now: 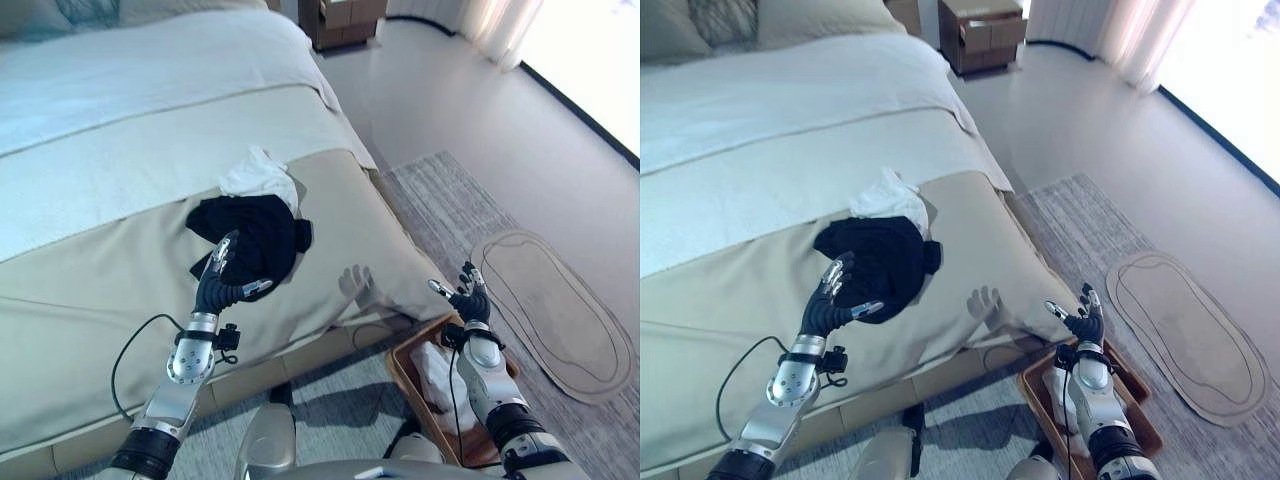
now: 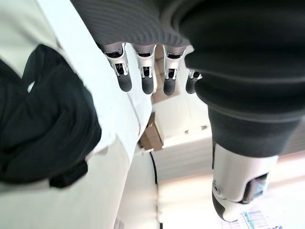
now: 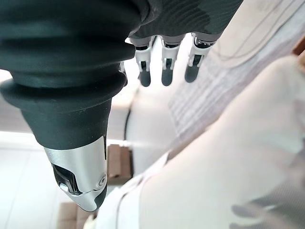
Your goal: Pick up clothes into the bucket
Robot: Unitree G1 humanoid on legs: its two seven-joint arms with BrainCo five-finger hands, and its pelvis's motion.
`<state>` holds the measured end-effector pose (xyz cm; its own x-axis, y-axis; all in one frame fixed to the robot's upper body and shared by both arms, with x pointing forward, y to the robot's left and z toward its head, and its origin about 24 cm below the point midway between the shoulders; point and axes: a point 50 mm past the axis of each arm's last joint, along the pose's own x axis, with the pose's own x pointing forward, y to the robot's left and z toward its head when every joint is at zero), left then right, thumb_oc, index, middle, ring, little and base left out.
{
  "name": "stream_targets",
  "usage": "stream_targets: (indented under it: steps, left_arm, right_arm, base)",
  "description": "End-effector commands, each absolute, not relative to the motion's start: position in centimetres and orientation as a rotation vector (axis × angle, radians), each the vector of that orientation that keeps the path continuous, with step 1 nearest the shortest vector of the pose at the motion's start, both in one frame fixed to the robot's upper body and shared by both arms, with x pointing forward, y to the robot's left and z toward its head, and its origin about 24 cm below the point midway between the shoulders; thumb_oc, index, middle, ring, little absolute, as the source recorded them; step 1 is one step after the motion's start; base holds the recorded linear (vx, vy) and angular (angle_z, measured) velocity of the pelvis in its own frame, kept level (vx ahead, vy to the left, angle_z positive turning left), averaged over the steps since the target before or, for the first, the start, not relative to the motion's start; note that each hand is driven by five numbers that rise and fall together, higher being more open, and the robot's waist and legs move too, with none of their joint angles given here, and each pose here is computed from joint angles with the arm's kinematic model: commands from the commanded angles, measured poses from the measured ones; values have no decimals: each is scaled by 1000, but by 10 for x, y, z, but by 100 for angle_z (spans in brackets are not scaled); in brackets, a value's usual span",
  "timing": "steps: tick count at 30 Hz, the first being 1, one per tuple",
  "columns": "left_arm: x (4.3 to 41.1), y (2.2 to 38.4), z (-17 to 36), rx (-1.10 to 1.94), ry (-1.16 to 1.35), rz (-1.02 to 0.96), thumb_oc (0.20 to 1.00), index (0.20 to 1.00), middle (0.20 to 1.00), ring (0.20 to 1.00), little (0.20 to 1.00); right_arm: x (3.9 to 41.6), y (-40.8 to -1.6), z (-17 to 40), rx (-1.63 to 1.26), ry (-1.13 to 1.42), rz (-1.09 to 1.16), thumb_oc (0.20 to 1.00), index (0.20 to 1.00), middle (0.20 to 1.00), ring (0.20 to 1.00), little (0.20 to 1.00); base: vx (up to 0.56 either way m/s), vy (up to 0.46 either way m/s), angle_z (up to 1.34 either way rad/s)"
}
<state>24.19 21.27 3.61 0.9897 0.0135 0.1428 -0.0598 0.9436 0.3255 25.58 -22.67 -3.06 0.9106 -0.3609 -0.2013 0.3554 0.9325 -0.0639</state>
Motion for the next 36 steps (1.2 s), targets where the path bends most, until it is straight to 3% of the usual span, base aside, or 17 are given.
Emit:
stream_targets:
  steps: [1,11,18,24,31,36]
  left_arm:
    - [239,222,50,421,-212,54,1000,1000,1000,1000,1000]
    - [237,218,30,358,-119,64,1000,1000,1000,1000,1000]
    - [240,225,23,511,-86,94,1000,1000,1000,1000,1000]
    - [264,234,39,746,-161,154,1000,1000,1000,1000,1000]
    - [302,263,94,1151,-355,369,1000,1000,1000,1000,1000]
    - [321,272,124,1264,-423,507,1000,1000,1000,1000,1000]
  right_arm:
    - [261,-238,-17,-12,141,-382,1000,1000,1000,1000,1000]
    - [224,-243,-53,36,286,-417,1000,1000,1000,1000,1000]
    - [205,-249,-63,25,336,-406,1000,1000,1000,1000,1000]
    - [222,-248,-45,26,246,-416,1000,1000,1000,1000,1000]
    - [266,-222,1,49,31,-322,1000,1000,1000,1000,1000]
    - [286,-209,28,75,-84,-296,1000,1000,1000,1000,1000]
  base:
    - [135,112,24]
    - [128,-67,17]
    - [51,-73,-6]
    - [-96,135,-8]
    - [-205,147,-42]
    - [-94,39,-8]
